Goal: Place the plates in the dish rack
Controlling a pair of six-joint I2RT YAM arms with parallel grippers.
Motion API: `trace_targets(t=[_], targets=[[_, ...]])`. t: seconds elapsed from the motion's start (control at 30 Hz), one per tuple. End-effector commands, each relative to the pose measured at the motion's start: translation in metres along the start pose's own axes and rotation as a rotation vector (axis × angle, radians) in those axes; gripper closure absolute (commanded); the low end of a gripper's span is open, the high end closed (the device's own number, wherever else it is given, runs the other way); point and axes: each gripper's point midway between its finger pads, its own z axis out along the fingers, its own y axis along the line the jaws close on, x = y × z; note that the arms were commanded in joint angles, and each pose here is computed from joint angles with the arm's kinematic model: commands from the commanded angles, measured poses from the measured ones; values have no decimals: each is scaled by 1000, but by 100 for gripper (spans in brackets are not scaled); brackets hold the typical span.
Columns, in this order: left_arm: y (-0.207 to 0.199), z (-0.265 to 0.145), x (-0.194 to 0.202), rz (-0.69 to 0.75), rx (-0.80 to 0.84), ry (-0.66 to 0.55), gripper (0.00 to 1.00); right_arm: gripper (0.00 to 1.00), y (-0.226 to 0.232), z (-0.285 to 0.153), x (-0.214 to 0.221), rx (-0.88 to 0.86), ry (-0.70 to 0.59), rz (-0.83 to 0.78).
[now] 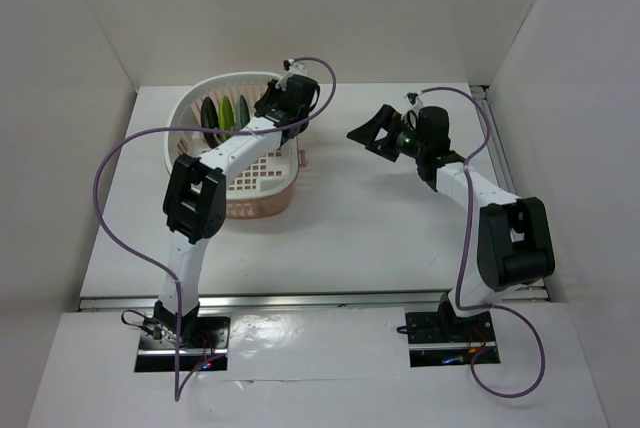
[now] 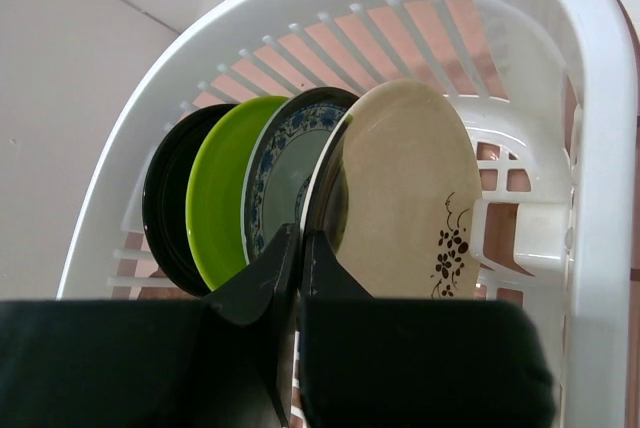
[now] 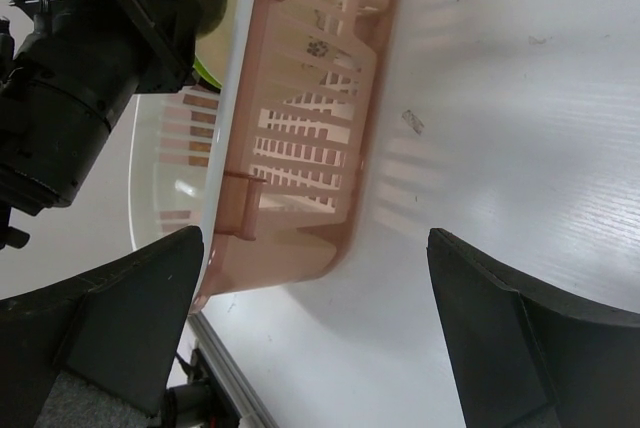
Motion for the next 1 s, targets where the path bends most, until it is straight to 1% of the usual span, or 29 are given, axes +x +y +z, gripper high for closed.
trace_targets(t=[0.0,0.03,0.2,0.23,0.27,0.33,0.43,0.53,0.7,0.73,0.83,0.97], targets=[[0,-1,-13,-57,-2,-18,100,0,10,4,0,-50,2,-14],[2,-2,-17,-66,-2,-24,100,0,10,4,0,-50,2,-14],[-7,2,-11,-62,12,-9,100,0,10,6,-3,-55,-3,-19],[-7,2,-11,-62,12,-9,96,0,10,6,-3,-55,-3,-19],[-5,1,-13,-62,12,-9,96,0,10,6,-3,-55,-3,-19],[-9,3,-9,-54,12,-4,90,0,12,6,-5,-60,-9,-24],[-12,4,-9,-56,22,0,86,0,9,8,-3,-55,-3,-10],[-13,4,-11,-66,22,0,78,0,10,8,-2,-62,4,-10],[-17,7,-12,-67,22,0,71,0,7,10,-1,-61,4,-9],[-17,7,-10,-59,23,5,65,0,9,10,0,-67,11,-10],[-16,6,-13,-76,22,0,65,0,8,11,1,-74,17,-11],[-20,8,-14,-76,31,-1,60,0,8,13,3,-83,24,-3]])
